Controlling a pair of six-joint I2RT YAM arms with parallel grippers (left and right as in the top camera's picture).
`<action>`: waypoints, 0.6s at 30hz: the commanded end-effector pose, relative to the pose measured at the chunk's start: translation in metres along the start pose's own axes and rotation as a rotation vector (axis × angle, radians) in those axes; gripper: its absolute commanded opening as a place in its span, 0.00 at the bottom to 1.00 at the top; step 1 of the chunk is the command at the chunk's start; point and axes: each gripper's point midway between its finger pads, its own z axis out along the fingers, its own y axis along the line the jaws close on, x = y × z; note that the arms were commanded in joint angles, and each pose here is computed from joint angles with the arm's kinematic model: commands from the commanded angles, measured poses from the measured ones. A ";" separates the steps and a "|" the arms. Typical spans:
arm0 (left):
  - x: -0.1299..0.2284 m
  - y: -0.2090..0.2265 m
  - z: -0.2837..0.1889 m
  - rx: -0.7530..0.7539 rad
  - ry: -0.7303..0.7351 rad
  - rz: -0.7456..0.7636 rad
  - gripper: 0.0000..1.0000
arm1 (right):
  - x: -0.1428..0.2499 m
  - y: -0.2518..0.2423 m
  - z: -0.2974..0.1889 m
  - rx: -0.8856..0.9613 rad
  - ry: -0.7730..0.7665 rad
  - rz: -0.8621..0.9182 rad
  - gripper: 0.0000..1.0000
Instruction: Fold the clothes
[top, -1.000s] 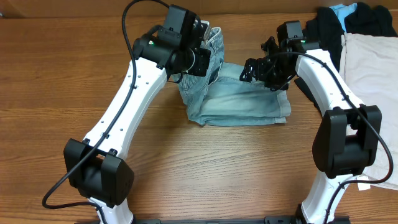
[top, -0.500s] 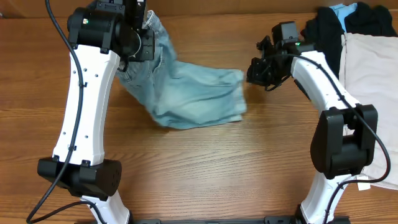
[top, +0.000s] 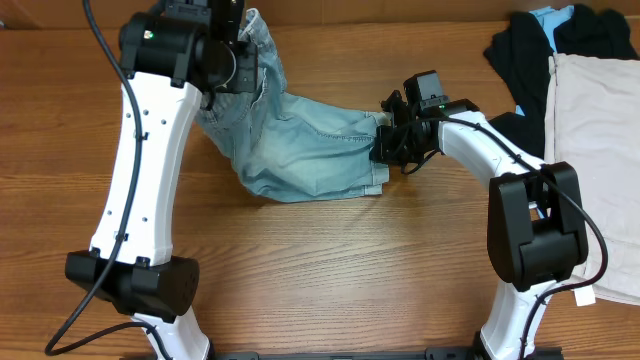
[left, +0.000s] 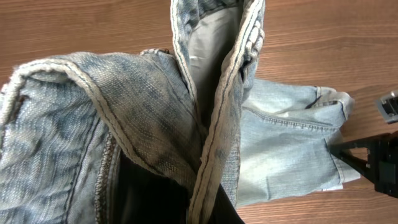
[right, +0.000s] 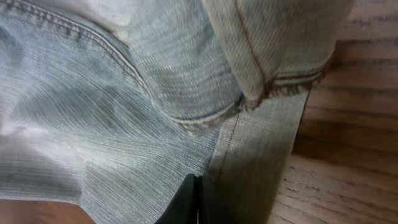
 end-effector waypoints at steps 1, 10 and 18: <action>-0.004 -0.018 0.012 0.049 0.008 0.006 0.04 | 0.001 -0.006 0.006 0.005 0.009 0.003 0.04; 0.018 -0.102 0.061 0.209 0.125 0.078 0.04 | 0.005 -0.029 0.013 0.107 0.023 0.023 0.04; 0.022 -0.182 0.050 0.316 0.047 0.175 0.04 | 0.005 -0.032 0.012 0.126 0.020 0.022 0.04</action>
